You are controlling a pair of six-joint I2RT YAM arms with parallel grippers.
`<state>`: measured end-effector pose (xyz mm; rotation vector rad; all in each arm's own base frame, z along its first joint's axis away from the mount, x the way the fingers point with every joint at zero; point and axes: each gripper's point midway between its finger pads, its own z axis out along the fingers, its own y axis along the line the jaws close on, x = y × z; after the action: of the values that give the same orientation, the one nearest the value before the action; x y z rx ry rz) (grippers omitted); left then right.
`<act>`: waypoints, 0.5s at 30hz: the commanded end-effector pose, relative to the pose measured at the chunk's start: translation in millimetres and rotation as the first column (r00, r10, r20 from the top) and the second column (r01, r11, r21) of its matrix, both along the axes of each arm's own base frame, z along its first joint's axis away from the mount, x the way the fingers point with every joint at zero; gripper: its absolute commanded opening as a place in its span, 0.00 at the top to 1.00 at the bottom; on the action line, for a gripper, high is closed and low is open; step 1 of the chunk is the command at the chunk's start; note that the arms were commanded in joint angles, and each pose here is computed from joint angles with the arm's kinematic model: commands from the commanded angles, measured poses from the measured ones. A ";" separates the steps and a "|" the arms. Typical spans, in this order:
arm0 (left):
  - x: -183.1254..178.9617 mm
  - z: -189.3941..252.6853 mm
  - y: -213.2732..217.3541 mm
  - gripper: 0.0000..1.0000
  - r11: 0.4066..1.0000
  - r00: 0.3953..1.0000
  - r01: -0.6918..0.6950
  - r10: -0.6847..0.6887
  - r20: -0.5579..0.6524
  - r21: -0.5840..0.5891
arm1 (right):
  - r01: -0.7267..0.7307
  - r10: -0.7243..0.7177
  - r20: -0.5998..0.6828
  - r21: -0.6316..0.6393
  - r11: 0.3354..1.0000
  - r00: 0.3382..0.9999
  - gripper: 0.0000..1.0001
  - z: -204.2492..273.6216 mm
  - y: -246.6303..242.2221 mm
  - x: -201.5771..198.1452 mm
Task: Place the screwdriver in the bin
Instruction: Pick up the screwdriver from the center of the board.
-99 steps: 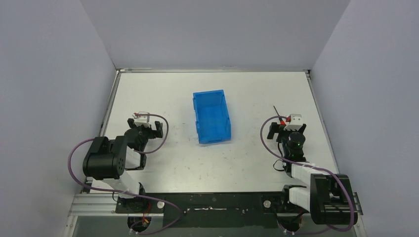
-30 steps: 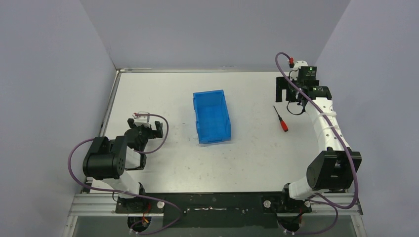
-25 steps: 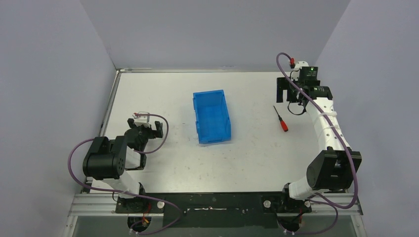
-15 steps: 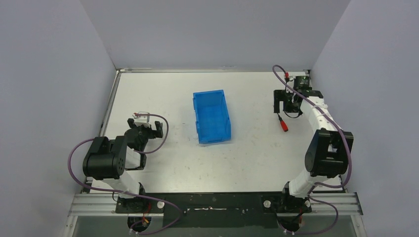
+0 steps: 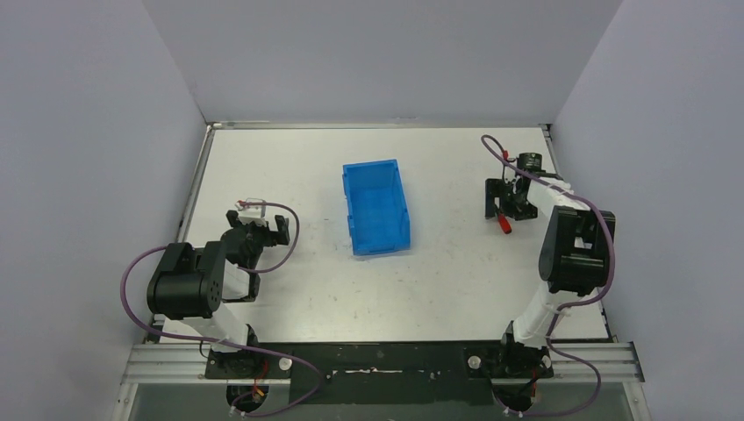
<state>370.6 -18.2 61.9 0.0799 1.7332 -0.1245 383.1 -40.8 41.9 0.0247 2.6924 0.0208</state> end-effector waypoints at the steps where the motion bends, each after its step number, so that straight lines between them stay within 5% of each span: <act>1: 5.8 16.6 -1.6 0.03 1.000 0.998 0.007 -0.008 0.057 0.010 | 0.009 -0.009 0.015 0.018 1.000 1.000 0.19 -11.8 -1.3 9.6; 15: 5.8 16.3 -1.6 0.03 1.000 0.998 0.007 -0.008 0.056 0.009 | 0.026 -0.026 0.022 -0.003 1.000 0.999 0.73 -3.4 -5.9 11.4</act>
<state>370.6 -18.2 62.0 0.0799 1.7328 -0.1244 384.7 -40.9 18.2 0.0406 2.7281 0.0410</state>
